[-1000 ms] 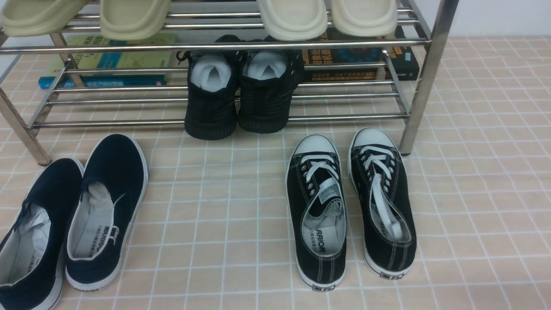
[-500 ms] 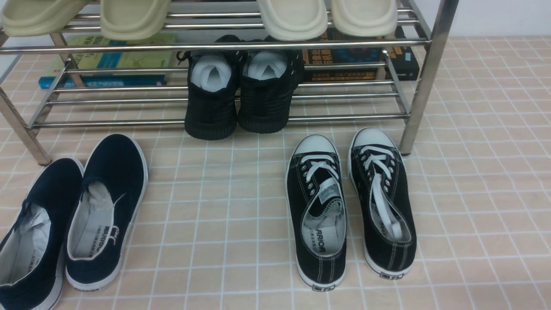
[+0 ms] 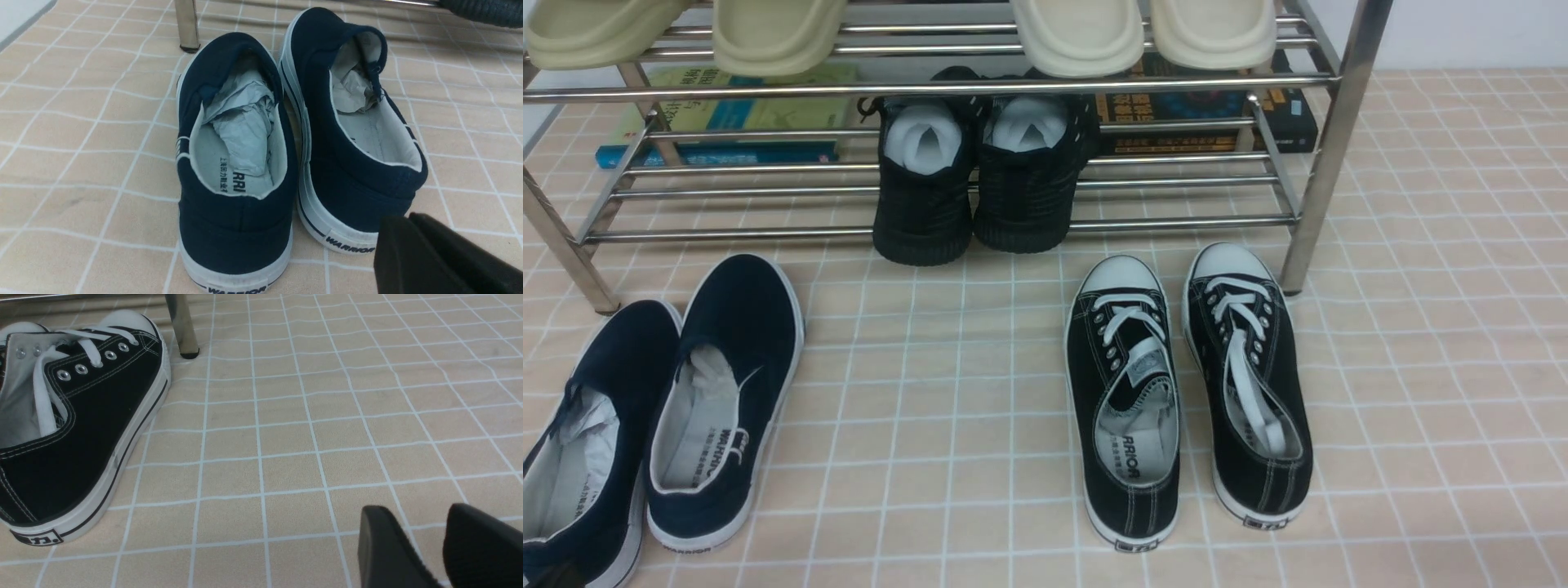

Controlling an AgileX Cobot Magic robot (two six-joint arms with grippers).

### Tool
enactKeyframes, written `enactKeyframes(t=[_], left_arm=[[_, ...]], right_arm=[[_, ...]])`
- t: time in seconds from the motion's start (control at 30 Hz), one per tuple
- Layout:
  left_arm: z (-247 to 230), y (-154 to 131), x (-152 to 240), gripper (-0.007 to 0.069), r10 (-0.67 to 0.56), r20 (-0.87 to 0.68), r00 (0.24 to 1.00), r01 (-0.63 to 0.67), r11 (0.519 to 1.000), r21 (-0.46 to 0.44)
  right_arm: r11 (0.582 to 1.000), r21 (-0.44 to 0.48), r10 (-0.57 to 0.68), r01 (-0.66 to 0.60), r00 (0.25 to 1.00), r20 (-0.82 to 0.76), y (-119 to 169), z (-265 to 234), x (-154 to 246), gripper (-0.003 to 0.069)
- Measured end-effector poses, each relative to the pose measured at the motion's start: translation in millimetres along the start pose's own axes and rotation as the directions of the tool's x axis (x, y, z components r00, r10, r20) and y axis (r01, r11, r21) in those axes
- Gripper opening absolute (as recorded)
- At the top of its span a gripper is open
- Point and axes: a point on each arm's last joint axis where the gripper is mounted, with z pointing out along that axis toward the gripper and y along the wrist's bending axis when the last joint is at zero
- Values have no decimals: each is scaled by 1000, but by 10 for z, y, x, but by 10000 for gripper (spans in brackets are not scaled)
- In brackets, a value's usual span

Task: Take the shoes off the shelf from the light coffee tablecloth by hand.

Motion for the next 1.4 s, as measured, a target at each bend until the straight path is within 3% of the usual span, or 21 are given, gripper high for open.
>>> enactKeyframes(t=[1.4], left_arm=[[0,-22,19,56,8,-22,1000,-7,999,47]], right_arm=[[1000,0,0,0,1000,0,0,0,0,240]])
